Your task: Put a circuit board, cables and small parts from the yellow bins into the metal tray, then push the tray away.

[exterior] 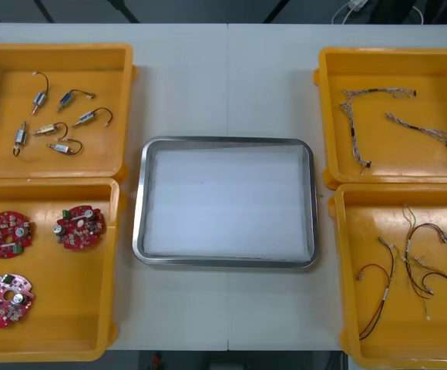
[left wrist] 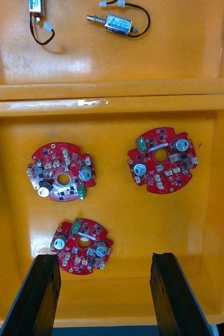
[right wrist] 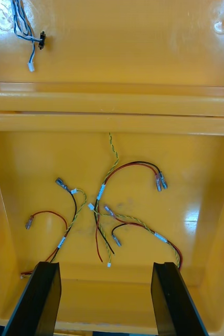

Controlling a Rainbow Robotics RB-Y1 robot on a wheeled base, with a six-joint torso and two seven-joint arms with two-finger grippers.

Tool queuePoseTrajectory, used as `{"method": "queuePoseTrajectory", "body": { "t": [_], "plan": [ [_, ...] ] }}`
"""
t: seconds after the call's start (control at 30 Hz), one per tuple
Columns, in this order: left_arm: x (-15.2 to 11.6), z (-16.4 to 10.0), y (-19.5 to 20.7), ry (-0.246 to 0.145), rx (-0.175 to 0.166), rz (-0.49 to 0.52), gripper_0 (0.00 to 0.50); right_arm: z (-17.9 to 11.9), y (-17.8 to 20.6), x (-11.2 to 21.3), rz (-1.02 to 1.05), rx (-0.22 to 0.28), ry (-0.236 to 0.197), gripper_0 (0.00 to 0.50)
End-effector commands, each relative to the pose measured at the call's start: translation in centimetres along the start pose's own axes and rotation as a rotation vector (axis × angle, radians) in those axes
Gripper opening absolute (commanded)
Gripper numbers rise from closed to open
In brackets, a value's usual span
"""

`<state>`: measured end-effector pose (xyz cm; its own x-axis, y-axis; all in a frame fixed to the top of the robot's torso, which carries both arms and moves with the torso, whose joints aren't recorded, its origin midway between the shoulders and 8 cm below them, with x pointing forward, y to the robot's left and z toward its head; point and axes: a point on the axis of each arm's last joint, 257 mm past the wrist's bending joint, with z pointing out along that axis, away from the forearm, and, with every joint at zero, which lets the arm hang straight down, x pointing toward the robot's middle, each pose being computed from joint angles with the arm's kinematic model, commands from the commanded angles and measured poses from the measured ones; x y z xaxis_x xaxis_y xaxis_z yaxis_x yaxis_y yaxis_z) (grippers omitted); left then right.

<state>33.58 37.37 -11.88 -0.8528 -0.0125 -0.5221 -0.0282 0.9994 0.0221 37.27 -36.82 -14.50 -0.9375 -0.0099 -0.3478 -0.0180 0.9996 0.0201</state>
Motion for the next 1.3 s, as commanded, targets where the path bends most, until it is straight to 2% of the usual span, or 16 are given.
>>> {"method": "queuePoseTrajectory", "body": {
  "t": [0.03,1.3],
  "plan": [
    [0.58,0.18,-0.79,0.003,0.016,0.064,0.5,-0.6,-0.04,-0.17,0.023,0.004,-0.023,0.5],
    [0.58,0.18,-0.79,0.003,0.016,0.064,0.5,-0.6,-0.04,-0.17,0.023,0.004,-0.023,0.5]
  ]
}}
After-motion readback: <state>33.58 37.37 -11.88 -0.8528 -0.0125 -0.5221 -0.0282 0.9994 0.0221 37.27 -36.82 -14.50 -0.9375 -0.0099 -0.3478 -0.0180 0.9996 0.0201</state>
